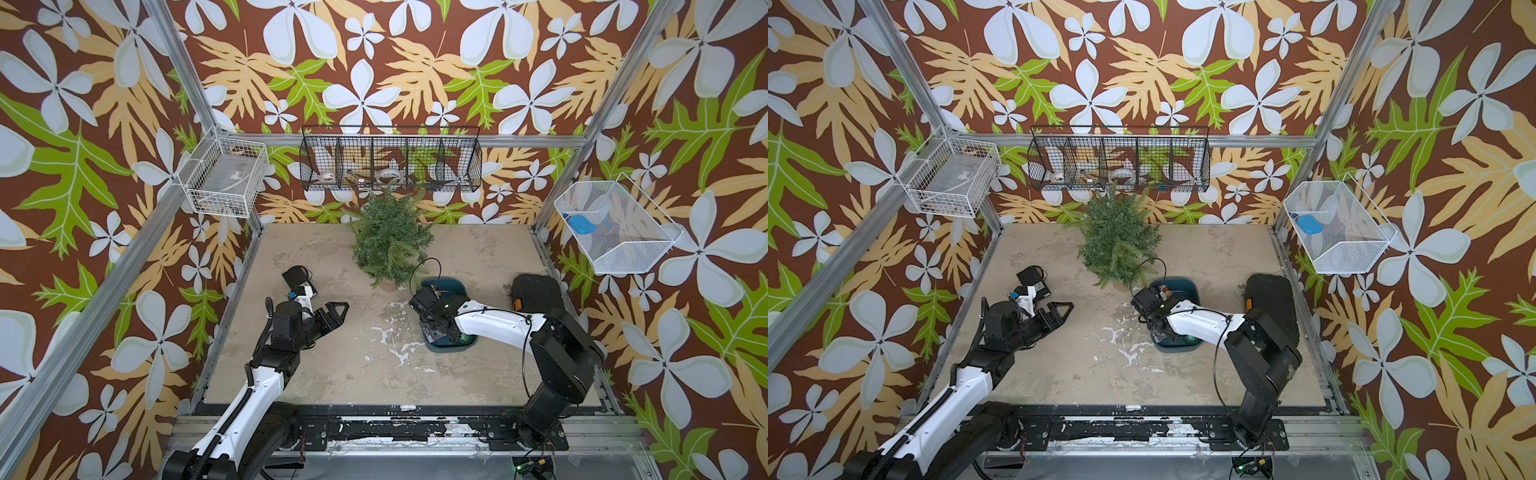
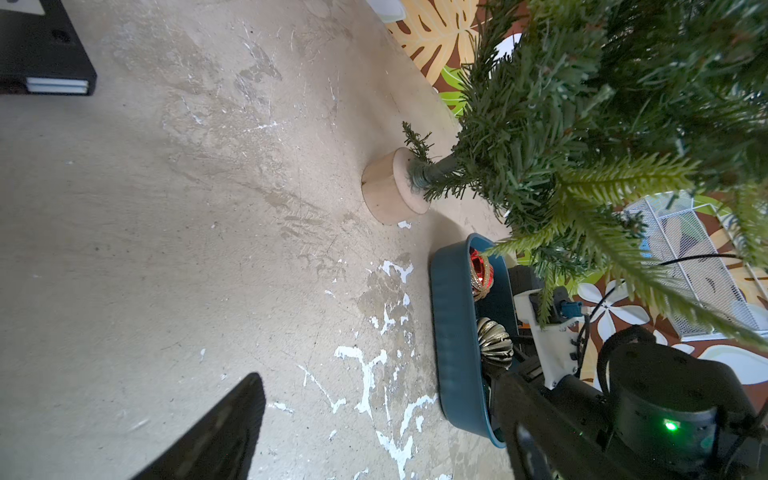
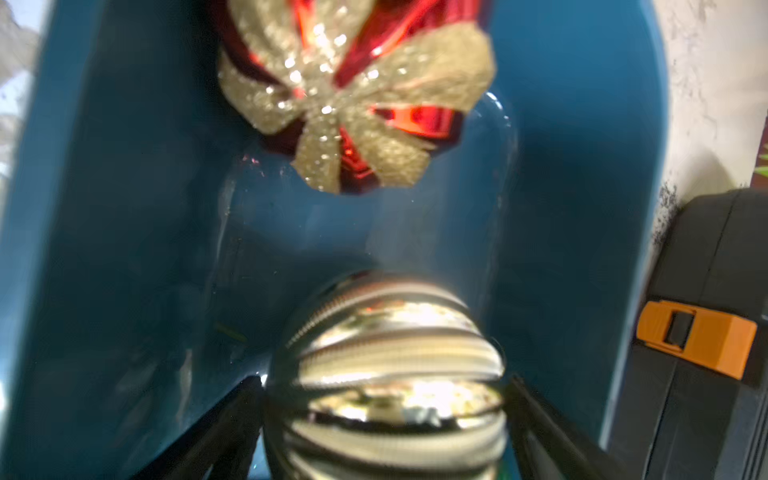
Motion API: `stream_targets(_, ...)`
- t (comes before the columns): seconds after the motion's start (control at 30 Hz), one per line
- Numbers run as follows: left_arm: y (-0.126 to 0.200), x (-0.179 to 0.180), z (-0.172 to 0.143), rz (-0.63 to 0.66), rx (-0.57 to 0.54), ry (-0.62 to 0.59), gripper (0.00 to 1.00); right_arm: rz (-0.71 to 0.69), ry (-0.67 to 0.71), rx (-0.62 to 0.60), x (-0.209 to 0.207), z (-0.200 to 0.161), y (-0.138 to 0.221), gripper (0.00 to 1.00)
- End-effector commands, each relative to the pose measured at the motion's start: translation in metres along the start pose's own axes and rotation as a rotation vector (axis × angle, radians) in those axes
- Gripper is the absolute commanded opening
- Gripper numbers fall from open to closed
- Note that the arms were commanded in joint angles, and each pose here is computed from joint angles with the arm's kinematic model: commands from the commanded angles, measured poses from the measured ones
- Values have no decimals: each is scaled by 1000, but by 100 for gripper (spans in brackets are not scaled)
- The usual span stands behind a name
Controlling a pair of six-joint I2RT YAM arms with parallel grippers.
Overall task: Decorate the small christmas tree with ornaments
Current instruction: Pick up an ornament from the container.
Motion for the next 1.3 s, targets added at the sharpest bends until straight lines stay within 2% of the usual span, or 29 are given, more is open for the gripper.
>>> stream_targets(0.0, 0, -2, 1, -11, -7, -3, 89, 5, 24, -20, 5, 8, -3, 91)
stream_targets(0.2, 1, -2, 2, -12, -10, -4, 89, 17, 52, 6, 13, 6, -13, 88)
stream_targets(0.33, 0, -2, 2, -12, -9, -5, 89, 21, 60, 16, 15, 5, -16, 82)
stream_targets(0.47, 0, -2, 2, -10, -9, -2, 89, 38, 47, 0, 15, 9, -11, 76)
stream_targets(0.67, 0, -1, 1, -8, -8, -3, 89, 64, 17, -36, 9, 16, 4, 73)
stream_targets(0.9, 0, -2, 2, -10, -7, -7, 89, 229, -147, -153, -17, 35, 46, 73)
stream_targets(1.0, 1, -7, 5, -20, -10, -23, 89, 351, -248, -233, -36, 44, 74, 73)
stream_targets(1.1, 6, -17, 11, -54, -21, -54, 89, 494, -355, -338, -59, 53, 107, 72)
stream_targets(1.27, 17, -41, 19, -145, -35, -76, 87, 619, -450, -481, -87, 64, 154, 73)
Point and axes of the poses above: each gripper's point midway between its finger pads, its own y axis back along the fingers, its own x axis along the line the jaws close on, z = x × y, the point moved 6 cm from there along y, back along the fingers, and after that the axes turned 2 degrees about -y, right-handed, at the moved point
